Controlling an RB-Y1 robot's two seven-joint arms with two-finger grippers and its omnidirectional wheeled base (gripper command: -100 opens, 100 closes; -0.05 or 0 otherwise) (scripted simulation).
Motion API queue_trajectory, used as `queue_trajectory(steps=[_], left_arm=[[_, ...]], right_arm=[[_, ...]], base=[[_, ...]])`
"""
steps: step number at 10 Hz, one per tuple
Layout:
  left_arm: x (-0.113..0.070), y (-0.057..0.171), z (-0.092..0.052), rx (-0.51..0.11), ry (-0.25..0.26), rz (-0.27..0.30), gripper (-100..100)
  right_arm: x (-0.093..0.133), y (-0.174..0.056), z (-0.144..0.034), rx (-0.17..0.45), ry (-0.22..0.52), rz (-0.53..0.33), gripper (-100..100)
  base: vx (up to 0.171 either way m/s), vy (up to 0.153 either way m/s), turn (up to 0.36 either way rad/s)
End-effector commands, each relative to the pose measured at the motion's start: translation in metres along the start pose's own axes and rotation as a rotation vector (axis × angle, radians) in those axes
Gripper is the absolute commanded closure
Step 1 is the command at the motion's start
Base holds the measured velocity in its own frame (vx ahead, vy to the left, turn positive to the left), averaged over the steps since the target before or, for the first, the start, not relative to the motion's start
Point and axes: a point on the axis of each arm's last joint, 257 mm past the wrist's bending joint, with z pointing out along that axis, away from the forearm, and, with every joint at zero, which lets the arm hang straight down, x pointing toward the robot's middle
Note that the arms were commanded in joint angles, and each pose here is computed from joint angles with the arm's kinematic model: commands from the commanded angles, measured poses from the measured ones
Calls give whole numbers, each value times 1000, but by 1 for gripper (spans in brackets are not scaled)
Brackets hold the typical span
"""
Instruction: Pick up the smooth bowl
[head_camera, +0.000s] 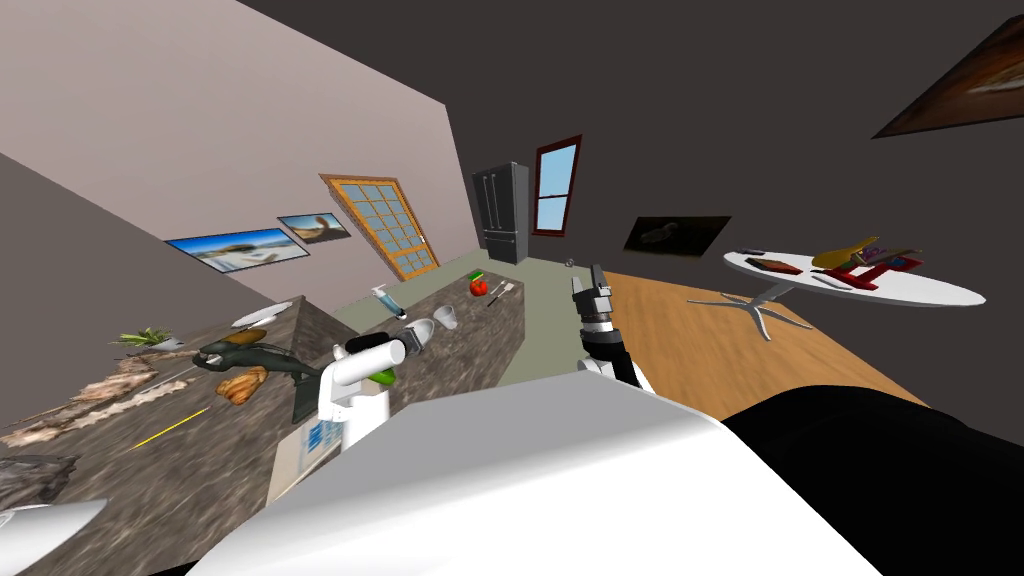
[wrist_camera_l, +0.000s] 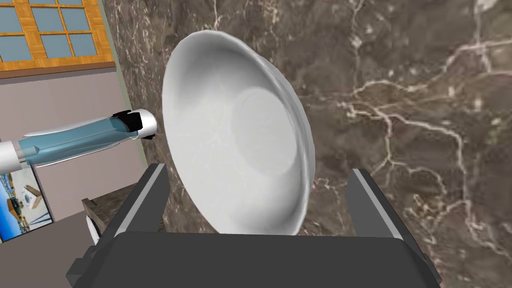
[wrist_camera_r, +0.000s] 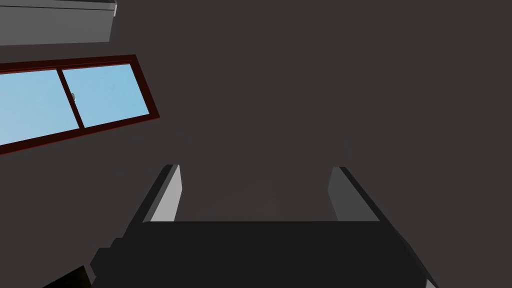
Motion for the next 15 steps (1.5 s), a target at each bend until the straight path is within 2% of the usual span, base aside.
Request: queue_trajectory(steps=[1,2,5,9,10,11,12,13,15], left_arm=[[-1,7,2,-36,-6,-5,-100],[-1,14,3,-73,-13,-12,-100],[-2,23,4,-120,-24,-18,-100],[-7,44,4,-232,-56,-31,-100],[-8,47,4,-247,-61,-32,-100],[-8,43,4,-234,-57,-31,-100],[-8,44,4,-238,-58,-32,0],[-12,40,11,-237,-69,-45,-100],[-18,31,23,-230,-91,-71,-100]], right_arm=[[0,0,0,0,0,0,0],[0,0,0,0,0,0,0],[0,0,0,0,0,0,0],[0,0,0,0,0,0,0],[0,0,0,0,0,0,0],[0,0,0,0,0,0,0],[0,0,0,0,0,0,0],[0,0,0,0,0,0,0],[0,0,0,0,0,0,0]], base=[[7,38,-20],[2,40,-30],[11,30,-20],[5,34,-33],[-5,5,-16],[0,0,0],[0,0,0],[-36,9,-112],[-94,32,-195]])
